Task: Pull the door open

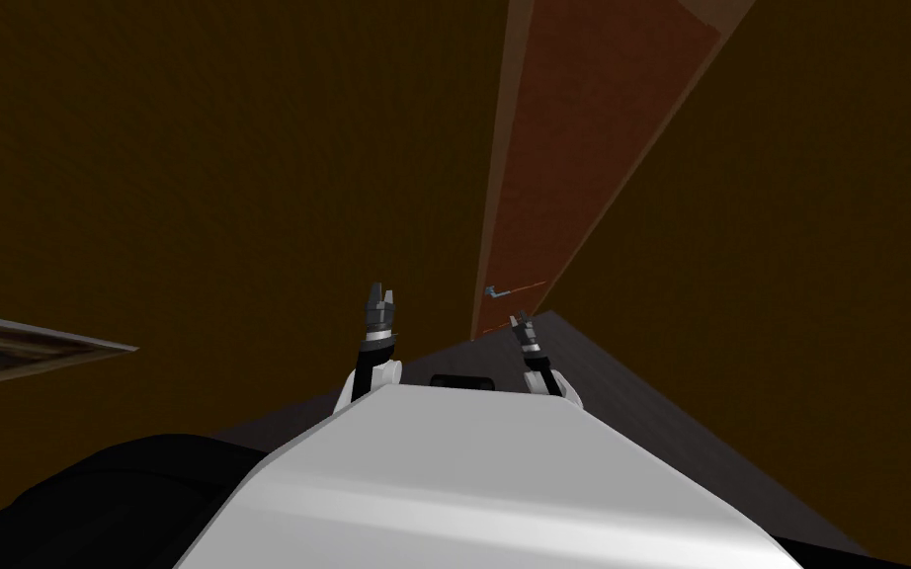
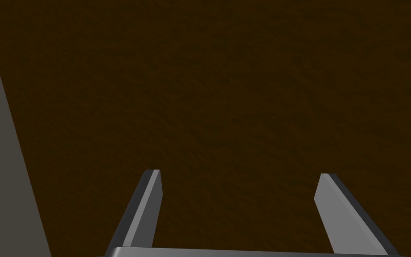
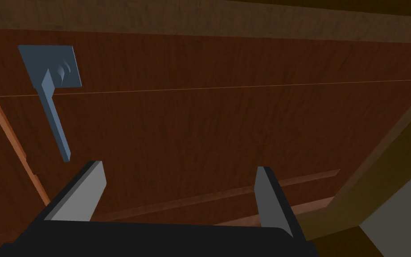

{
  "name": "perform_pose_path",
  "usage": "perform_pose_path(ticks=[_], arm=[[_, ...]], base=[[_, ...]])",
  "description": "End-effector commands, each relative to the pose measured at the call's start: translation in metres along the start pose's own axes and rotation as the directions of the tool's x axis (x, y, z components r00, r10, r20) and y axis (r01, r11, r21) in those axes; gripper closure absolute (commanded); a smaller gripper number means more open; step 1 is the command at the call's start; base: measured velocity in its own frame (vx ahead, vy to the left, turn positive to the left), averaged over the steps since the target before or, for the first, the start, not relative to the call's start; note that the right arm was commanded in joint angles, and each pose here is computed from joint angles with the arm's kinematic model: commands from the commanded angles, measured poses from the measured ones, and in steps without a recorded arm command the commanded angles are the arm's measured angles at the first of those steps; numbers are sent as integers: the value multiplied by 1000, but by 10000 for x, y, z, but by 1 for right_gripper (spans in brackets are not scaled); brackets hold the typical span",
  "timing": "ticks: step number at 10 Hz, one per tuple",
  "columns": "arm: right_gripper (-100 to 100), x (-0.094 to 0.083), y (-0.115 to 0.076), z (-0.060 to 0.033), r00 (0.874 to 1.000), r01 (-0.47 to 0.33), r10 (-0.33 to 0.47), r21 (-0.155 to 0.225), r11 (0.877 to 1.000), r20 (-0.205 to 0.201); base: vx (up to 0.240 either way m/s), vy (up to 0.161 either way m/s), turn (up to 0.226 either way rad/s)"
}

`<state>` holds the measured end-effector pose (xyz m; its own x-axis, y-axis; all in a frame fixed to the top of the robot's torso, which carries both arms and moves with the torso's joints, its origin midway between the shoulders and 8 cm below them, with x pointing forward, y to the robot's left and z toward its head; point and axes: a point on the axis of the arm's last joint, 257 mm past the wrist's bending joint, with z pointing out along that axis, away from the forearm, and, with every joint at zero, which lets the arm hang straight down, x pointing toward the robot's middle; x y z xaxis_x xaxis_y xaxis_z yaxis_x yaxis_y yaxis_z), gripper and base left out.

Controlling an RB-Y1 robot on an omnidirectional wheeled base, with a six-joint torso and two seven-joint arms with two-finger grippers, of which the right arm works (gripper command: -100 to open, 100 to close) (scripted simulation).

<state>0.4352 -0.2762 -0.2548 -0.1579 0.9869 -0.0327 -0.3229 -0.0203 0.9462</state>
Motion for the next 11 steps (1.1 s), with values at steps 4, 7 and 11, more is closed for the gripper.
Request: perform_pose_path(ticks=[4,7,11], arm=[[-100,-116,-342,-152,1000,-17,17,77,997,-4],[-100,-180,-503,-250,1000,-21,21,117,993,2],[-100,-327,-766,-422,1000,-28,27,186,982,9]], base=[[46,-50,130],[29,-34,78],[47,-62,143]])
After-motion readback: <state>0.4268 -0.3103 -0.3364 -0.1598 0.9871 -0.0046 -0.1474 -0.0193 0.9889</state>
